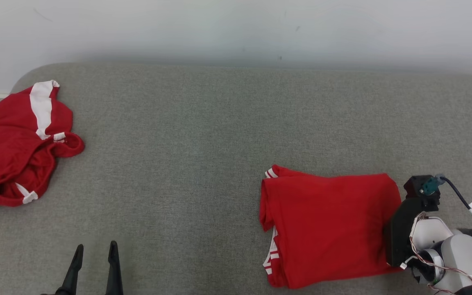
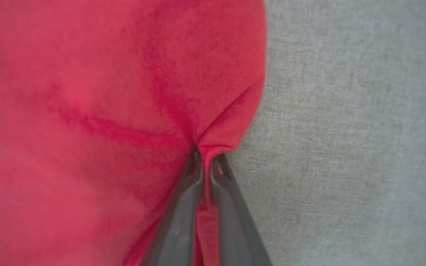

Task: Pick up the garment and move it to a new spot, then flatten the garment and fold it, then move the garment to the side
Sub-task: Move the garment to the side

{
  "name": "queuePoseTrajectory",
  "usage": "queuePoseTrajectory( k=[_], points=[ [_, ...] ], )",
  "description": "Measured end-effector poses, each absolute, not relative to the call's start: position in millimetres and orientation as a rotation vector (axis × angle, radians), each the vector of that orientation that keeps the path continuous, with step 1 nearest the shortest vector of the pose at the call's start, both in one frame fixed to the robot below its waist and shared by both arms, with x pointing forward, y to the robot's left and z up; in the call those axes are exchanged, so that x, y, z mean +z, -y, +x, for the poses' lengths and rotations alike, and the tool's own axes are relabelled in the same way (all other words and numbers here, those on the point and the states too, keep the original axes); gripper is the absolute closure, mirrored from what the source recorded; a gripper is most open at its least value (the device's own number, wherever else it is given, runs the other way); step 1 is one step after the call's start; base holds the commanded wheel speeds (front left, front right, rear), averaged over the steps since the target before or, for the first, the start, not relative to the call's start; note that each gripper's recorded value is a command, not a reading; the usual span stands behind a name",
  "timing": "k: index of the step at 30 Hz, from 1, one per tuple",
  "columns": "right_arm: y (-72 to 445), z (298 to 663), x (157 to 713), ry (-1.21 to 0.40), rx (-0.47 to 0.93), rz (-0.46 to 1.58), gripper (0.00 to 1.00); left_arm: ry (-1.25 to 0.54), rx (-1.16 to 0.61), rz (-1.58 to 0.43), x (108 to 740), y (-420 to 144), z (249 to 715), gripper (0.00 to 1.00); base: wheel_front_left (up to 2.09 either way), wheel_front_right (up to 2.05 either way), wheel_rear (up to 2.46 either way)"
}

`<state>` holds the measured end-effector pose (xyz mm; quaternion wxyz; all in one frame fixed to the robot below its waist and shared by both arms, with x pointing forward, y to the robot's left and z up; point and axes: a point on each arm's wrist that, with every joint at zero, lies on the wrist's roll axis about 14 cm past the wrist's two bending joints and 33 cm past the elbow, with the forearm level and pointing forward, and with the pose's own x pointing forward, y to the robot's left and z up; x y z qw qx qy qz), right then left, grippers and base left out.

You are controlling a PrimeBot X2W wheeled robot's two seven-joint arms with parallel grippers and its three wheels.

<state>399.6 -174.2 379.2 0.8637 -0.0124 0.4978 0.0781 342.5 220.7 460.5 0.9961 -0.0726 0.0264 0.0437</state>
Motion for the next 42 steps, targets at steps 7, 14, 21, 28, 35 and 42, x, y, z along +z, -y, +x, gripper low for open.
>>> queuePoseTrajectory(
  k=[7, 14, 21, 28, 35, 42],
  points=[
    [202.5, 432.4, 407.9, -0.927, 0.131, -0.164, 1.0, -0.006, 0.011, -0.146, 474.3, -198.8, 367.9, 0.0, 0.0, 0.0, 0.0],
    [246.4, 452.6, 437.0, -0.84, 0.048, -0.236, 1.0, 0.05, -0.126, -0.142, 489.5, -155.9, 402.2, 0.0, 0.0, 0.0, 0.0],
    [307.7, 460.6, 461.4, -0.77, -0.088, -0.274, 1.0, 0.081, -0.283, -0.131, 492.9, -107.7, 434.7, 0.0, 0.0, 0.0, 0.0],
    [375.9, 454.6, 473.7, -0.717, -0.251, -0.298, 1.0, 0.077, -0.421, -0.134, 480.1, -68.5, 459.7, 0.0, 0.0, 0.0, 0.0],
    [427.0, 443.8, 472.1, -0.68, -0.383, -0.291, 1.0, 0.055, -0.525, -0.151, 459.4, -36.6, 474.7, 0.0, 0.0, 0.0, 0.0],
    [449.2, 441.9, 471.0, -0.617, -0.442, -0.319, 1.0, 0.018, -0.585, -0.166, 435.7, -18.7, 482.9, 0.0, 0.0, 0.0, 0.0]
  ],
)
